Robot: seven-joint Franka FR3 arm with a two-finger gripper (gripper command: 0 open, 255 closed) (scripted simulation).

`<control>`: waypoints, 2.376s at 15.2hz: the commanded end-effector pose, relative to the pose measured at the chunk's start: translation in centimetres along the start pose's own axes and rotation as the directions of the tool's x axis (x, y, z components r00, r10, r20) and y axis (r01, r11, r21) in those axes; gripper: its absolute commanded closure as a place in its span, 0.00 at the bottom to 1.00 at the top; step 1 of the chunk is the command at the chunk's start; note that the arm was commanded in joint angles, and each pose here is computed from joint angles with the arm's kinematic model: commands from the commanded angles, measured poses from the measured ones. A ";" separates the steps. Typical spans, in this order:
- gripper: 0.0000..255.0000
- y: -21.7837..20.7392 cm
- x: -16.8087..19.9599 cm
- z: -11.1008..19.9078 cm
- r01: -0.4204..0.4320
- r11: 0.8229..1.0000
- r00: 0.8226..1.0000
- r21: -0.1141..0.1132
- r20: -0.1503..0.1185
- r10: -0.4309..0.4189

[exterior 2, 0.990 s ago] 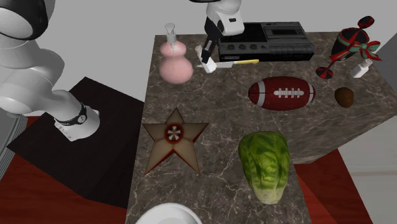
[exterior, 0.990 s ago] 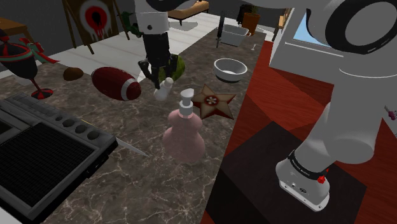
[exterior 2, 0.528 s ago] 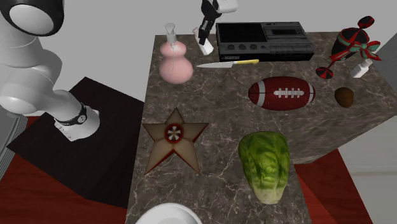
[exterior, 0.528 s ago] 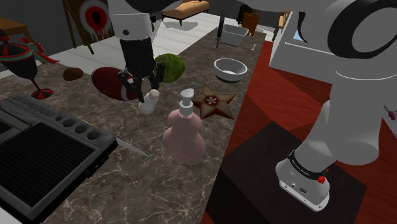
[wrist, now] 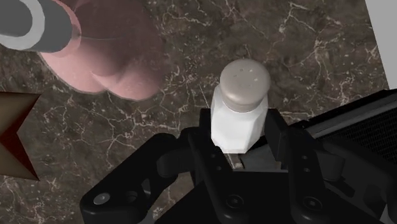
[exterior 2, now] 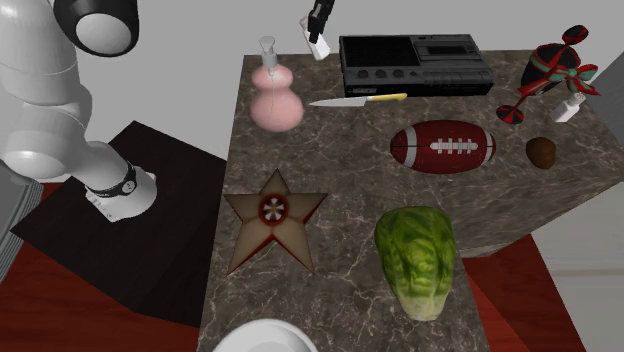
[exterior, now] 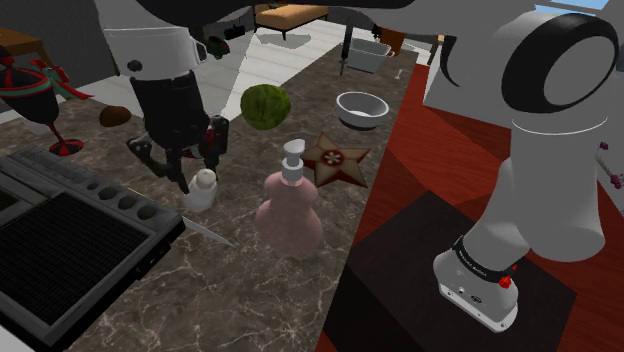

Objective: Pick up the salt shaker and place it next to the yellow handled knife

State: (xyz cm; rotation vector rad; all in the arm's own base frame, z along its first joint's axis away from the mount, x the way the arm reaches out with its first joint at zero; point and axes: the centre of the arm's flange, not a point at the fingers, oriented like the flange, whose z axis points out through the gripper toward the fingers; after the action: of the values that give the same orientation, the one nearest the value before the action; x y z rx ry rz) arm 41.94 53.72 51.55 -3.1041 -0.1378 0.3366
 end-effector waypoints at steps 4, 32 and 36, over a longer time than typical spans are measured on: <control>1.00 -2.5 -1.1 1.7 -0.002 1.000 1.000 0.000 0.000 0.002; 1.00 -2.2 2.1 16.1 -0.002 1.000 1.000 0.000 0.000 0.002; 1.00 -2.1 2.2 16.8 -0.002 1.000 1.000 0.000 0.000 0.002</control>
State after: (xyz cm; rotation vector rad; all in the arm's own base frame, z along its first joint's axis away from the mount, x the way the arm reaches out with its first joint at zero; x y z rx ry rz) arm 40.34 56.18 34.80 -3.1046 -0.1347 0.3370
